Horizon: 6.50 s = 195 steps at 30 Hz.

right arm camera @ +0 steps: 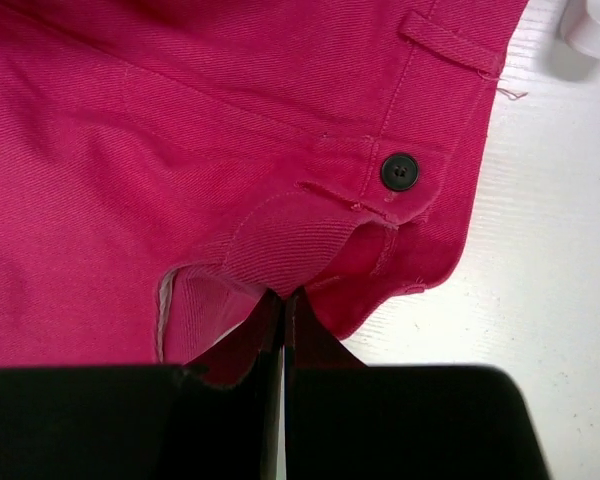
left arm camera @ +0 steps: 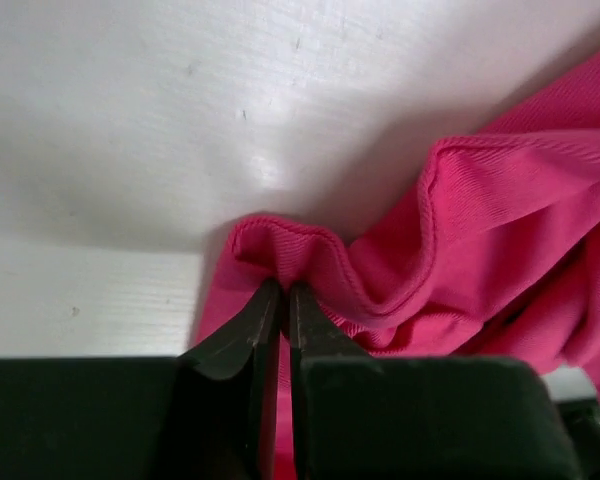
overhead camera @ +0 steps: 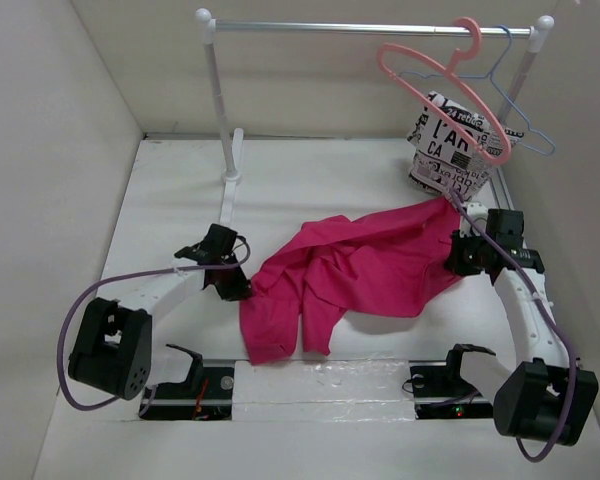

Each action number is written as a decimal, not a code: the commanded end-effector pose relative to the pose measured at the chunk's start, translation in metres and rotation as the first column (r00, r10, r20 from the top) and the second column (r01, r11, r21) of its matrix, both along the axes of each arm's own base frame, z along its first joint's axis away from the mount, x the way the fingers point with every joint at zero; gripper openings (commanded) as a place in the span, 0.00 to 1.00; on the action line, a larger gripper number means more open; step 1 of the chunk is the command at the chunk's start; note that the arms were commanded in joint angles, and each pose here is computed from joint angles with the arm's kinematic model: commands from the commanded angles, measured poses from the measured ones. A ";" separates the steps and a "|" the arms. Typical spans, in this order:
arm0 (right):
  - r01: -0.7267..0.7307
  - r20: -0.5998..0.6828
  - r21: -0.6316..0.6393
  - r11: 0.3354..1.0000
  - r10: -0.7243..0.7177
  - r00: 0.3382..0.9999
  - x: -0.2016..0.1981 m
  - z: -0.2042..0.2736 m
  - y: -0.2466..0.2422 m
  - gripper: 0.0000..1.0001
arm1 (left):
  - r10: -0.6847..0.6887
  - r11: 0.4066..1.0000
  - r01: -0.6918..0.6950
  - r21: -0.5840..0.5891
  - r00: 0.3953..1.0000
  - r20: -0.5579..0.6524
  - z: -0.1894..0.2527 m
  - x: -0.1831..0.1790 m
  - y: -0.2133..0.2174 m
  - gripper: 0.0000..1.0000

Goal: Place the trousers on the hanger
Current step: Flatten out the trousers at the center of the board.

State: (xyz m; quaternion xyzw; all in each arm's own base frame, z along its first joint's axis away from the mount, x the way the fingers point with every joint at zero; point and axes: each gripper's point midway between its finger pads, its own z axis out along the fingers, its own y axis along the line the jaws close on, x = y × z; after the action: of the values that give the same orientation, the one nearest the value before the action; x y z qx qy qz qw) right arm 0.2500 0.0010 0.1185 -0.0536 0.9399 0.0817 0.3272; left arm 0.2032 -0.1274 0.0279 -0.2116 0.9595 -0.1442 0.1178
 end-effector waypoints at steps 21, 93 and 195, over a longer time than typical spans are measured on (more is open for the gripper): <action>-0.383 -0.074 -0.022 0.924 0.380 0.922 -0.066 0.032 0.073 0.00 | 0.384 0.797 -0.564 0.216 0.748 0.541 0.185 0.247 0.191 0.23; -0.384 -0.055 -0.151 0.911 0.381 0.923 -0.089 0.082 0.052 0.41 | 0.268 0.709 -0.704 0.035 0.315 0.911 0.418 0.050 0.159 0.76; -0.566 0.250 0.229 0.792 0.514 0.820 -0.044 0.004 0.254 0.44 | -0.225 0.937 0.124 0.327 0.930 0.292 0.050 0.169 0.004 0.47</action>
State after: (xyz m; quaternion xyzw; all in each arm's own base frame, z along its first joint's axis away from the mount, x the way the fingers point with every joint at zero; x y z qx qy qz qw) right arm 0.1993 0.2293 0.1007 -0.2713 0.8559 0.2783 0.3412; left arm 0.3496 -0.1247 0.0593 -0.0939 0.9596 -0.0485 0.2607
